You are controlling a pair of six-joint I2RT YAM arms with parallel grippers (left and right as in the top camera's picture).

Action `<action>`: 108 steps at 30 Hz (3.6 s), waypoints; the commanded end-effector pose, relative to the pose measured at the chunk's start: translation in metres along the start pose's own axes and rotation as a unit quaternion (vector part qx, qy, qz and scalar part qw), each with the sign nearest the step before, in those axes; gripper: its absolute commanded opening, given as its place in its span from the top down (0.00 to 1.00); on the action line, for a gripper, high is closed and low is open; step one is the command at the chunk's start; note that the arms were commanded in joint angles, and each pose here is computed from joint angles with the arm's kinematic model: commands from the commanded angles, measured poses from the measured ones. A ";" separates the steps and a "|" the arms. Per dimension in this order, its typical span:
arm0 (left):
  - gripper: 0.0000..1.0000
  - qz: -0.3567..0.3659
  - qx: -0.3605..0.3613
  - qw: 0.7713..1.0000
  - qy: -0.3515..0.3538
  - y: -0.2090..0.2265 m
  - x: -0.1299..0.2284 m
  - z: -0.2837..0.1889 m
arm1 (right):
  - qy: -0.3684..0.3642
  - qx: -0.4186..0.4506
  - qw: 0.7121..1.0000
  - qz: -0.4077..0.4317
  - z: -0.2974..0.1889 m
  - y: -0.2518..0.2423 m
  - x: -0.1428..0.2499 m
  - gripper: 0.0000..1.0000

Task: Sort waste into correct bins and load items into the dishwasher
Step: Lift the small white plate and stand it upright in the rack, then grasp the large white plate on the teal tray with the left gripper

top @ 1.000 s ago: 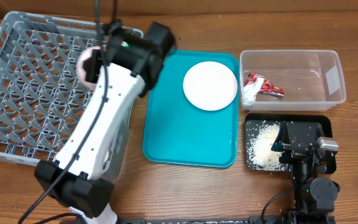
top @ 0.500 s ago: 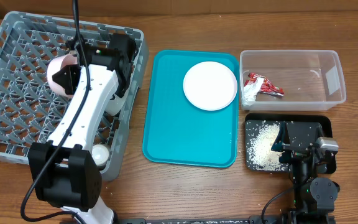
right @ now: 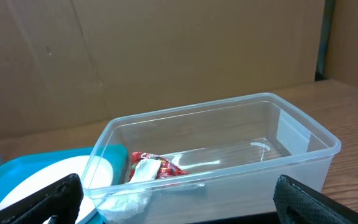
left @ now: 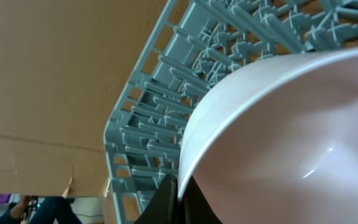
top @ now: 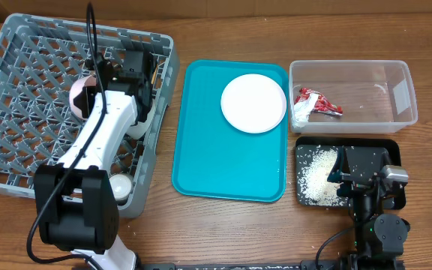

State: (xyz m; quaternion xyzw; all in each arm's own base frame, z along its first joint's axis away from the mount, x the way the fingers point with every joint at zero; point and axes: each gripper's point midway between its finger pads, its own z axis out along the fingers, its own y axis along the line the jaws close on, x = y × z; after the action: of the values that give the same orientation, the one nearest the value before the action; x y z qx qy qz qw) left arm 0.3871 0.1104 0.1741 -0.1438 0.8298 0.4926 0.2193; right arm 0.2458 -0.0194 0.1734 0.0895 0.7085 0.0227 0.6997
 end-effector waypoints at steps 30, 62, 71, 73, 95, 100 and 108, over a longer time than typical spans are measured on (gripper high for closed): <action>0.96 0.061 -0.041 0.997 -0.036 -0.007 0.003 -0.013 | -0.004 0.004 1.000 -0.002 0.000 -0.002 0.001 0.00; 0.39 -0.010 0.496 0.867 -0.053 -0.048 -0.018 -0.201 | -0.004 0.004 1.000 -0.002 0.000 -0.002 0.001 0.00; 0.36 0.058 0.696 0.713 -0.064 -0.097 -0.001 -0.320 | -0.004 0.004 1.000 -0.002 0.000 -0.002 0.001 0.00; 0.37 0.094 0.696 0.709 -0.063 -0.129 0.010 -0.330 | -0.004 0.004 1.000 -0.002 0.000 -0.002 0.001 0.00; 0.44 0.063 0.587 0.789 0.169 -0.289 0.090 -0.237 | -0.004 0.004 1.000 -0.002 0.000 -0.002 0.001 0.00; 0.66 0.062 0.577 0.798 0.163 -0.288 0.088 -0.232 | -0.004 0.004 1.000 -0.002 0.000 -0.002 0.001 0.00; 0.96 0.100 0.543 0.818 0.162 -0.256 0.083 -0.226 | -0.004 0.004 1.000 -0.002 0.000 -0.002 0.001 0.00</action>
State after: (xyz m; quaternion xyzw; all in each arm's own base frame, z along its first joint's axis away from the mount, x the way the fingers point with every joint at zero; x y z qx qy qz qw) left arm 0.3745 -0.2262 0.0135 -0.0107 0.9948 -0.0843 0.0564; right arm 0.2458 -0.0194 0.1734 0.0894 0.7085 0.0228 0.6997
